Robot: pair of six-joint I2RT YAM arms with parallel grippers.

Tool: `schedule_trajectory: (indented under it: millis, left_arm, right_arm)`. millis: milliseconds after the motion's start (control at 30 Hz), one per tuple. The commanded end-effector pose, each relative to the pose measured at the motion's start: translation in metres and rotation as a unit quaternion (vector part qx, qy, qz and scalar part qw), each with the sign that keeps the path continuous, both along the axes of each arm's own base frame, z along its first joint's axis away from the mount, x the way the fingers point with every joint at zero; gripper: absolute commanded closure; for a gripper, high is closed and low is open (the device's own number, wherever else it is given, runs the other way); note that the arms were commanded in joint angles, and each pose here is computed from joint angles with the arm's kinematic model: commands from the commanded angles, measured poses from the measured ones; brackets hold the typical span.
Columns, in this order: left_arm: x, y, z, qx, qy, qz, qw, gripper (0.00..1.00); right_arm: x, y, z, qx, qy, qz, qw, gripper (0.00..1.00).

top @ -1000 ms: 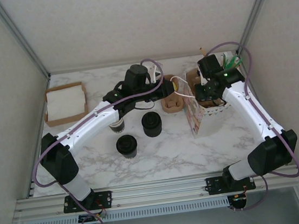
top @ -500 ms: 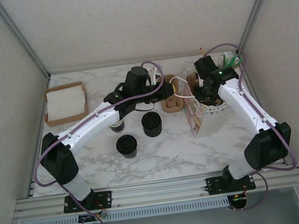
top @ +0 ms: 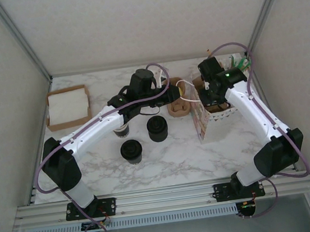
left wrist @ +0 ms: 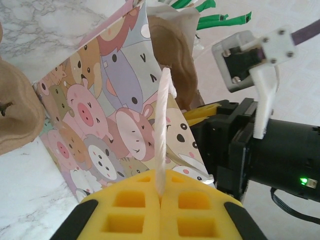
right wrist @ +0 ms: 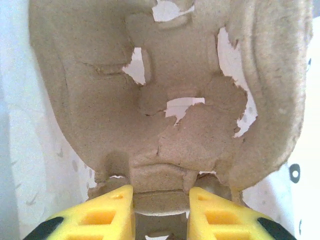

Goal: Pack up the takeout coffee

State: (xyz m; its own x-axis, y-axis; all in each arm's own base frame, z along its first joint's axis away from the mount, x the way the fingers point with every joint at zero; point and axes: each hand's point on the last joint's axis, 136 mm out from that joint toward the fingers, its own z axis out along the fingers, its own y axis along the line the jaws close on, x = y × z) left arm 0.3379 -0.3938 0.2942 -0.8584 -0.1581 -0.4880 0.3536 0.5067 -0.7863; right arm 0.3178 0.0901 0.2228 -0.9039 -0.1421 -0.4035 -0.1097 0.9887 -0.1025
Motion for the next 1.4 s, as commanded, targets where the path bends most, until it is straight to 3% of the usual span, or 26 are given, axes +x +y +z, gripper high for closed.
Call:
schedule_trajectory:
  millis: [0,567,833,1367]
  left_arm:
    - [0.005,0.002,-0.001,-0.006,0.000,0.009,1.000,1.00]
    - [0.006,0.001,-0.005,-0.002,0.003,0.010,1.000,1.00]
    - [0.007,0.002,-0.005,-0.002,0.002,0.012,1.000,1.00]
    - [0.005,0.006,-0.008,0.001,0.003,0.016,1.000,1.00]
  right_arm:
    - [-0.005,-0.004,0.015,-0.012,-0.014,-0.005,1.000,0.74]
    - [-0.002,-0.005,0.037,-0.061,-0.047,-0.004,0.997,0.74]
    - [-0.003,0.001,0.014,-0.057,-0.009,-0.002,0.998,0.73]
    - [0.003,-0.028,-0.011,-0.113,0.023,-0.054,0.992,0.73]
